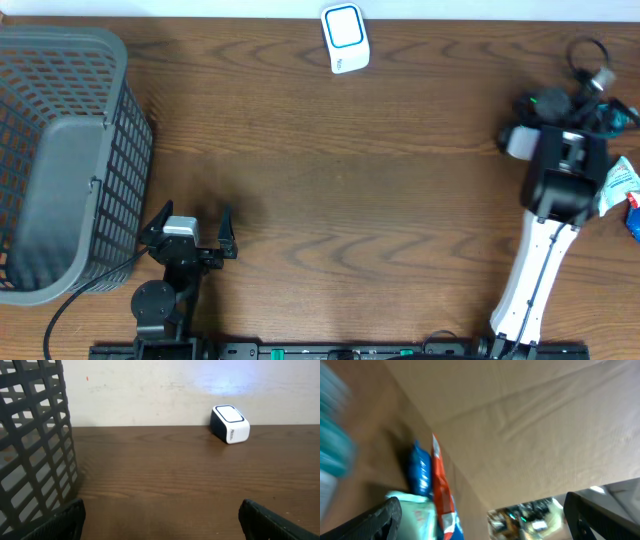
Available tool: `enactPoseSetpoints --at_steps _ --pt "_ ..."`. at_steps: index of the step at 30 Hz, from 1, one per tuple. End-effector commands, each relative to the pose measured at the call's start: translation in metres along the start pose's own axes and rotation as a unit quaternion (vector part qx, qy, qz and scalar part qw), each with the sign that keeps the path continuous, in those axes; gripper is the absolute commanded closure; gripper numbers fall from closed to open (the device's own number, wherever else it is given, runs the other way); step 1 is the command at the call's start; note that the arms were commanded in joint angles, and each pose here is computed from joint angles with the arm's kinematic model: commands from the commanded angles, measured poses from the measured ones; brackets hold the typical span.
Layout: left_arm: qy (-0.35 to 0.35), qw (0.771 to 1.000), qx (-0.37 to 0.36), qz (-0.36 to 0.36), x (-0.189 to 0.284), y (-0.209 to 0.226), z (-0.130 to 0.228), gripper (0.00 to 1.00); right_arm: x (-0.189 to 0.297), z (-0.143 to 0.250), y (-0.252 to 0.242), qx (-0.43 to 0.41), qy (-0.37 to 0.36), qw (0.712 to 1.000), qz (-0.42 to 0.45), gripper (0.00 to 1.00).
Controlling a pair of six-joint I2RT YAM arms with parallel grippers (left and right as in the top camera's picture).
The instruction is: Scan the item barcode
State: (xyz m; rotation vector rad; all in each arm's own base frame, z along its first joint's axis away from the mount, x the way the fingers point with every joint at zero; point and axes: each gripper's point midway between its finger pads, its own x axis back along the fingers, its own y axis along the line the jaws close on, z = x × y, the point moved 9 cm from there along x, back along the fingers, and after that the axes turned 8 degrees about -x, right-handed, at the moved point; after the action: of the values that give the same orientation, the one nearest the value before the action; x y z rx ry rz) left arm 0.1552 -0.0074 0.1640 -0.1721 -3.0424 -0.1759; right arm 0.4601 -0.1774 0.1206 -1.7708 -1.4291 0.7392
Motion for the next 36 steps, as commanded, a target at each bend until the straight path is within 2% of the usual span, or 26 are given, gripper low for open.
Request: enactPoseSetpoints --at_steps 1,5,7,13,18,24,28,32,33,36 --pt "0.023 1.000 0.000 0.009 -0.001 -0.002 0.011 0.02 0.059 -0.057 -0.062 -0.127 -0.047 0.990 -0.041 0.01" --pt "0.023 1.000 0.000 0.009 -0.001 -0.002 0.011 0.02 0.123 -0.097 -0.123 -0.205 -0.087 0.971 -0.092 0.01" --pt "0.023 1.000 0.000 0.009 -0.001 -0.002 0.011 0.02 0.167 -0.118 -0.181 -0.251 -0.113 0.952 -0.133 0.01" --pt "0.023 1.000 0.000 0.009 -0.001 -0.002 0.011 0.02 0.218 -0.135 -0.298 -0.312 -0.146 0.918 -0.197 0.01" --pt "0.023 1.000 0.000 0.009 -0.001 -0.002 0.011 0.02 0.237 -0.130 -0.373 -0.265 -0.184 0.919 -0.225 0.01" --pt "0.023 1.000 0.000 0.009 -0.001 -0.002 0.011 0.02 0.247 -0.122 -0.433 -0.120 -0.262 0.933 -0.214 0.01" --pt "0.023 1.000 0.000 0.009 -0.001 -0.002 0.011 0.02 0.251 -0.115 -0.459 -0.057 -0.341 0.914 -0.212 0.01" --pt "0.023 1.000 0.000 0.009 -0.001 -0.002 0.011 0.02 0.256 -0.106 -0.464 0.004 -0.432 0.872 -0.232 0.01" --pt "0.023 1.000 0.000 0.009 -0.001 -0.002 0.011 0.02 0.259 -0.103 -0.462 -0.012 -0.471 0.838 -0.275 0.01" --pt "0.023 1.000 0.000 0.009 -0.001 -0.002 0.011 0.02 0.266 -0.097 -0.449 -0.030 -0.506 0.778 -0.372 0.01"
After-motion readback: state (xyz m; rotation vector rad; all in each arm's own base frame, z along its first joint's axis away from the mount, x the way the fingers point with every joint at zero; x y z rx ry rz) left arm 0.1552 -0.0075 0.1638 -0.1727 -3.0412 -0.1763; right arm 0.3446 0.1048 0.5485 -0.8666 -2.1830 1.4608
